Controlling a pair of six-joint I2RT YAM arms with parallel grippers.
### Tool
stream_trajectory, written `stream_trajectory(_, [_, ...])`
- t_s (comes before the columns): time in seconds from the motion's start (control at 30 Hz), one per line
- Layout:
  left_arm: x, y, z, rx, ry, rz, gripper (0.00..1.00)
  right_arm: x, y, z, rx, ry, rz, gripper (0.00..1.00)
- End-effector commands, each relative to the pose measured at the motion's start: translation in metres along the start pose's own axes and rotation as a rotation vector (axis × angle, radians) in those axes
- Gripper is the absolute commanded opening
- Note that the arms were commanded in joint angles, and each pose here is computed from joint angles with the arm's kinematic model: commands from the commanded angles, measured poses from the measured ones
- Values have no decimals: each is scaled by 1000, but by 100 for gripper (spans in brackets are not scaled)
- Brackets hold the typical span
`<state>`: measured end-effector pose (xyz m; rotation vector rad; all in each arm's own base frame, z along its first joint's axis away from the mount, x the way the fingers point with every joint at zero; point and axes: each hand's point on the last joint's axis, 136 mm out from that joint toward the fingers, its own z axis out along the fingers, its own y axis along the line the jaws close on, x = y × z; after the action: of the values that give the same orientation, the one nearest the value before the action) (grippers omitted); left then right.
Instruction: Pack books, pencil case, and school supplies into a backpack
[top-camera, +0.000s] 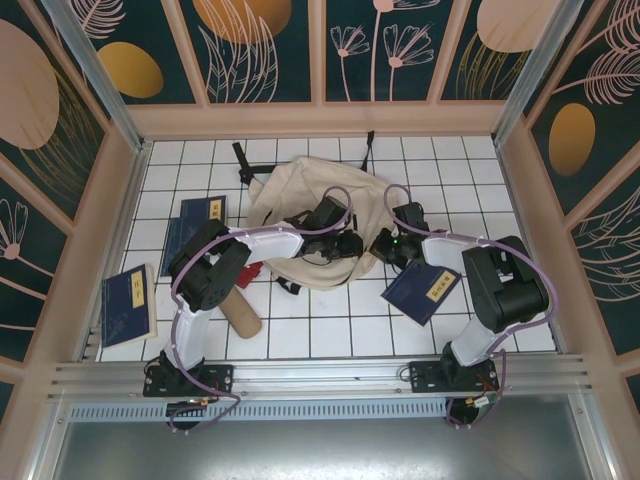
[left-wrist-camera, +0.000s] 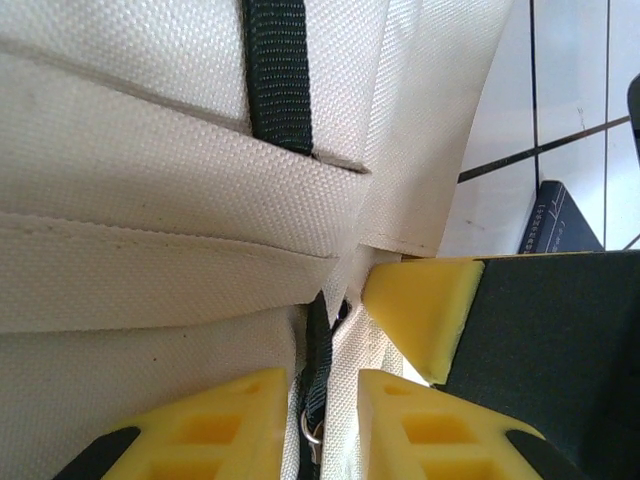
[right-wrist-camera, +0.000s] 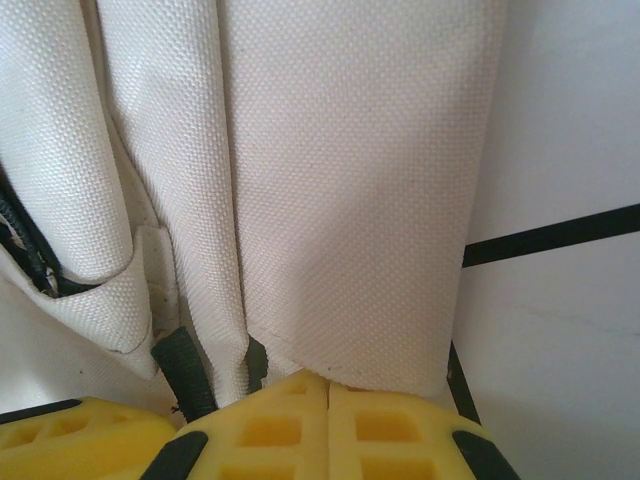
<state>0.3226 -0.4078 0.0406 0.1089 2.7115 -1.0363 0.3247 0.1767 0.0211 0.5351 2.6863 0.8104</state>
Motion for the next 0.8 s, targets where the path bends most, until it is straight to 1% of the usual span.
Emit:
stream_trajectory(0.0, [2, -4, 5, 15, 21, -13, 26, 10, -4, 6, 0, 41, 21, 0])
stream_trajectory(0.17, [-13, 1, 18, -34, -6, -18, 27, 11, -5, 6, 1, 46, 16, 0])
stream_trajectory(0.27, [-22, -1, 24, -38, -32, -17, 27, 11, -5, 7, -1, 47, 14, 0])
stream_trajectory(0.4, [-32, 7, 28, -93, -69, -23, 26, 11, -6, 7, 1, 45, 14, 0])
stream_trajectory(0.57, [-30, 5, 29, -82, -58, -14, 17, 11, -8, 6, 5, 43, 18, 0])
stream_trajectory(0.73, [-37, -6, 7, -77, -99, 23, 0, 5, -11, 5, 24, 16, 20, 0])
stream_trajectory(0.77, [-40, -9, 0, -77, -112, 32, 0, 3, -12, 5, 32, 10, 21, 0])
